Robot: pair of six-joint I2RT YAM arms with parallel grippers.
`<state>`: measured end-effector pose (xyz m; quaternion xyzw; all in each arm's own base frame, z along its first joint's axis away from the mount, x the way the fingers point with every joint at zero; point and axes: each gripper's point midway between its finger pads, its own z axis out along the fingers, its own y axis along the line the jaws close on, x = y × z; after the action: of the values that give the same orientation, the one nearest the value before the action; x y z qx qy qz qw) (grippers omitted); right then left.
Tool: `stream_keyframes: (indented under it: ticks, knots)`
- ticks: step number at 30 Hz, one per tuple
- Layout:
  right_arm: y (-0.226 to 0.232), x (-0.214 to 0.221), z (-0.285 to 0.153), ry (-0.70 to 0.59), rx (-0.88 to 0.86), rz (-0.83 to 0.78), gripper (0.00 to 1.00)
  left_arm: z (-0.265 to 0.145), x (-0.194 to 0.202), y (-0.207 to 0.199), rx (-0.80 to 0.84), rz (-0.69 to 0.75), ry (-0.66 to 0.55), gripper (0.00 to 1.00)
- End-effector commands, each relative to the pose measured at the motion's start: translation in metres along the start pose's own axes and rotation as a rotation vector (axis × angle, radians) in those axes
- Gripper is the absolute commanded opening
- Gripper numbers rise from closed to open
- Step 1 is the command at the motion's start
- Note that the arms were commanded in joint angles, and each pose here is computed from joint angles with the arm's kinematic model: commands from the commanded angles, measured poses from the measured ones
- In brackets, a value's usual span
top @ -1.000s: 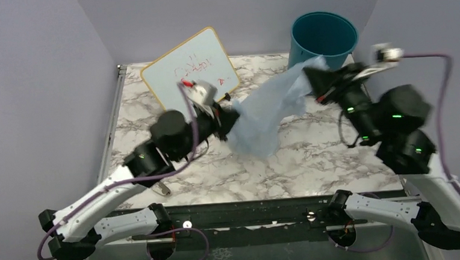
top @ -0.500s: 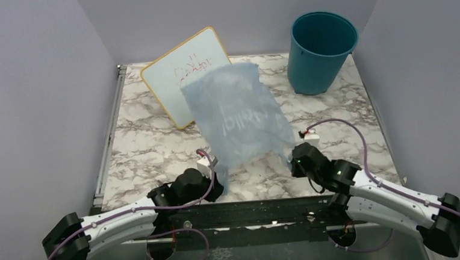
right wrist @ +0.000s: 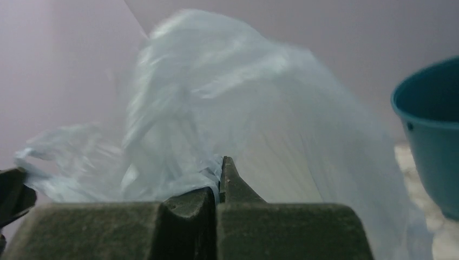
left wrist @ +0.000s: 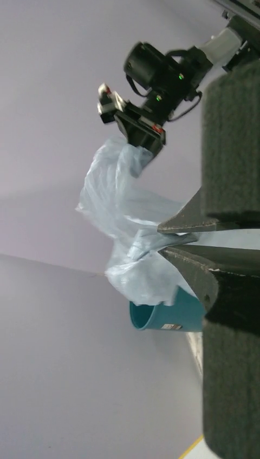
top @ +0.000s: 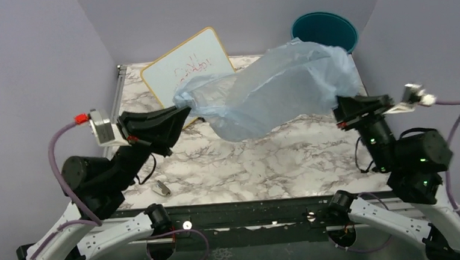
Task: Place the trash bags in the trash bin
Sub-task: Unfold the trash bag at the center of the board.
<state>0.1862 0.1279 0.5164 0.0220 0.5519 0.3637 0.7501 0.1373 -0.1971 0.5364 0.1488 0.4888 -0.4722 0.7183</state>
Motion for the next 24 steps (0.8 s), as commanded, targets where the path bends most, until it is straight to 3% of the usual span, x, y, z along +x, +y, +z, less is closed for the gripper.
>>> stream_keyframes:
  ticks: [1, 2, 4, 5, 7, 9, 14, 15, 18, 20, 21, 22, 24]
  knots:
    - [-0.089, 0.201, -0.047, 0.495, 0.289, -0.078, 0.01, -0.055, 0.206, 0.046, -0.137, -0.102, 0.452, 0.11]
    - [-0.122, 0.248, -0.087, 0.663, 0.459, -0.049, 0.01, -0.081, 0.258, 0.051, -0.167, -0.185, 0.570, 0.08]
    - [-0.141, 0.306, -0.133, 0.855, 0.557, 0.002, 0.01, -0.145, 0.351, 0.060, -0.263, -0.372, 0.774, 0.06]
    - [-0.141, 0.322, -0.146, 0.911, 0.556, 0.033, 0.00, -0.166, 0.374, 0.061, -0.294, -0.438, 0.828, 0.05]
    - [-0.127, 0.325, -0.137, 0.899, 0.474, 0.077, 0.01, -0.170, 0.377, 0.057, -0.286, -0.468, 0.837, 0.04]
    - [-0.109, 0.289, -0.098, 0.767, 0.373, 0.037, 0.00, -0.135, 0.335, 0.062, -0.270, -0.346, 0.733, 0.05]
    - [-0.043, 0.103, 0.029, 0.334, 0.216, -0.266, 0.00, -0.011, 0.142, 0.069, -0.284, 0.135, 0.424, 0.07]
    - [-0.018, 0.043, 0.047, 0.231, 0.181, -0.266, 0.01, 0.010, 0.103, 0.060, -0.265, 0.177, 0.375, 0.08]
    - [0.013, -0.005, 0.066, 0.160, 0.104, -0.268, 0.01, 0.044, 0.050, 0.035, -0.176, 0.201, 0.305, 0.09]
    - [0.012, 0.012, 0.053, 0.168, 0.051, -0.242, 0.01, 0.039, 0.067, 0.027, -0.122, 0.158, 0.312, 0.10]
    - [0.001, 0.041, 0.042, 0.210, 0.058, -0.218, 0.01, 0.029, 0.088, 0.028, -0.117, 0.115, 0.334, 0.11]
    - [-0.016, 0.075, 0.025, 0.268, 0.094, -0.179, 0.01, 0.011, 0.125, 0.034, -0.129, 0.059, 0.392, 0.11]
    - [-0.067, 0.185, -0.029, 0.513, 0.221, -0.099, 0.01, -0.041, 0.211, 0.048, -0.199, -0.116, 0.532, 0.10]
